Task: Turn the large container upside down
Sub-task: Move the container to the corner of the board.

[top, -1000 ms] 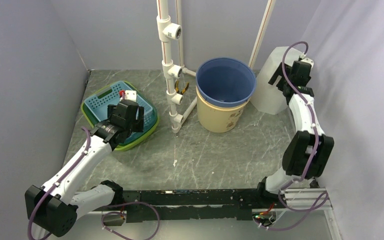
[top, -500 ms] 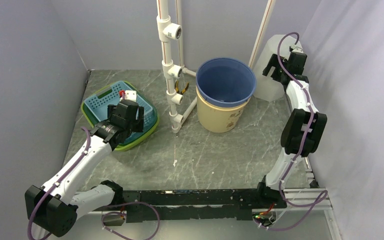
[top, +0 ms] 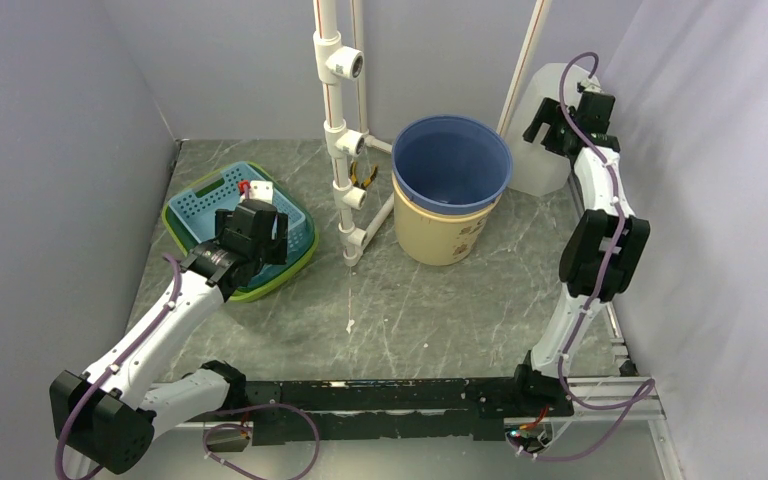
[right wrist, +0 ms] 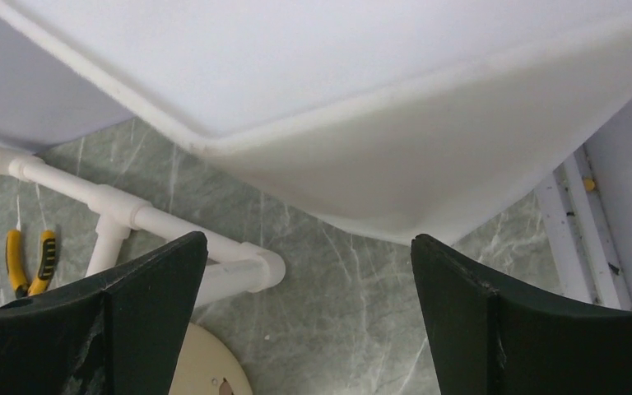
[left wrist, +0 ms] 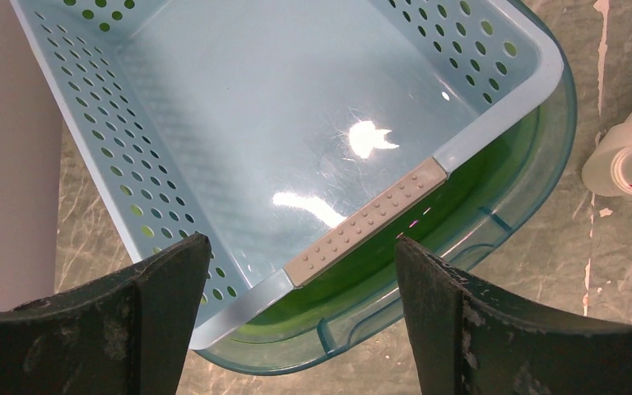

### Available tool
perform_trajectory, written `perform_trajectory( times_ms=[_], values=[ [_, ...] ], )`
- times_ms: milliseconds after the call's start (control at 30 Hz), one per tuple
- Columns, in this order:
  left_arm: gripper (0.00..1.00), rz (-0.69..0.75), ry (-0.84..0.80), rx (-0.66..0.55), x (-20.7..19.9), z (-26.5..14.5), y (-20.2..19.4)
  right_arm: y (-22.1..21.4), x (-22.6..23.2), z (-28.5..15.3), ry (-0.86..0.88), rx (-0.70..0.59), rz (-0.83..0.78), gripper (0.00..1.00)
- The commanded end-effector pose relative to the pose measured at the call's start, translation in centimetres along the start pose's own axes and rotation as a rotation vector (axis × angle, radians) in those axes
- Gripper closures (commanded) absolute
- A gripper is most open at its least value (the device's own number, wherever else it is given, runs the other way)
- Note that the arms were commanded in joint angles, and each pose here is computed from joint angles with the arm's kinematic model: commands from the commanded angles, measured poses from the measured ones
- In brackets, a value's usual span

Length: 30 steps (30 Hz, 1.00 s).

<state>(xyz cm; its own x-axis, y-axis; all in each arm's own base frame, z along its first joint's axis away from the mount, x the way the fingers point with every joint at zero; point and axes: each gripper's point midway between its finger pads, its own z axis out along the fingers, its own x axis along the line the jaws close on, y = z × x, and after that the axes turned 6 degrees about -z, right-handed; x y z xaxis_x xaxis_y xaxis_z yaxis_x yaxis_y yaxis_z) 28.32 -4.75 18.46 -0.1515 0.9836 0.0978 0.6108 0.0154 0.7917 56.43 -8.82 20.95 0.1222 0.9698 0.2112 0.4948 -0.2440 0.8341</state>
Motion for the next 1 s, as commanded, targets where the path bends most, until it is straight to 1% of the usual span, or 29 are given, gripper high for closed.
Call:
perform_trajectory(
  times_ms=[0,33,233,333,433,500,567,633,700,733,800,900,967],
  values=[
    [0.12,-0.007,0.008,-0.037,0.3,-0.4,1.1,2.1,1.3,-3.5,0.019,-0.052,0.025,0.01],
    [0.12,-0.008,0.006,-0.038,0.3,-0.4,1.2,2.4,1.4,-4.0,0.019,-0.067,0.024,0.01],
    [0.12,-0.013,-0.005,-0.045,0.2,-0.6,1.3,3.2,1.5,-7.1,-0.027,-0.054,0.057,0.01],
    [0.12,-0.018,-0.002,-0.050,0.4,-0.8,1.4,3.5,1.8,-9.0,-0.036,-0.079,0.080,0.01],
    [0.12,-0.020,-0.007,-0.052,0.3,-0.8,1.5,4.9,1.5,-10.9,-0.069,-0.120,0.088,0.01],
    [0.13,-0.021,-0.013,-0.052,0.3,-1.0,1.4,5.1,2.1,-12.1,-0.063,-0.094,0.113,0.02],
    [0.12,-0.022,-0.013,-0.054,0.3,-1.0,1.4,4.7,3.2,-13.4,-0.026,-0.053,0.163,0.06],
    [0.12,-0.023,-0.007,-0.056,0.5,-1.0,1.5,3.3,5.1,-14.7,0.058,-0.009,0.214,0.07],
    [0.12,-0.028,0.007,-0.058,0.7,-1.0,1.4,3.3,7.7,-16.8,0.201,-0.057,0.218,0.08],
    [0.12,-0.031,0.009,-0.057,0.7,-1.0,1.4,3.7,8.6,-17.5,0.246,-0.091,0.221,0.08],
    [0.12,-0.028,-0.004,-0.055,0.4,-0.9,1.4,3.7,8.6,-18.8,0.226,-0.094,0.252,0.10],
    [0.13,-0.025,-0.004,-0.047,0.2,-0.7,1.4,3.3,10.6,-20.9,0.311,-0.082,0.259,0.15],
    [0.13,-0.023,0.000,-0.049,0.3,-0.6,1.5,2.5,11.9,-21.9,0.349,-0.072,0.235,0.16]
  ],
)
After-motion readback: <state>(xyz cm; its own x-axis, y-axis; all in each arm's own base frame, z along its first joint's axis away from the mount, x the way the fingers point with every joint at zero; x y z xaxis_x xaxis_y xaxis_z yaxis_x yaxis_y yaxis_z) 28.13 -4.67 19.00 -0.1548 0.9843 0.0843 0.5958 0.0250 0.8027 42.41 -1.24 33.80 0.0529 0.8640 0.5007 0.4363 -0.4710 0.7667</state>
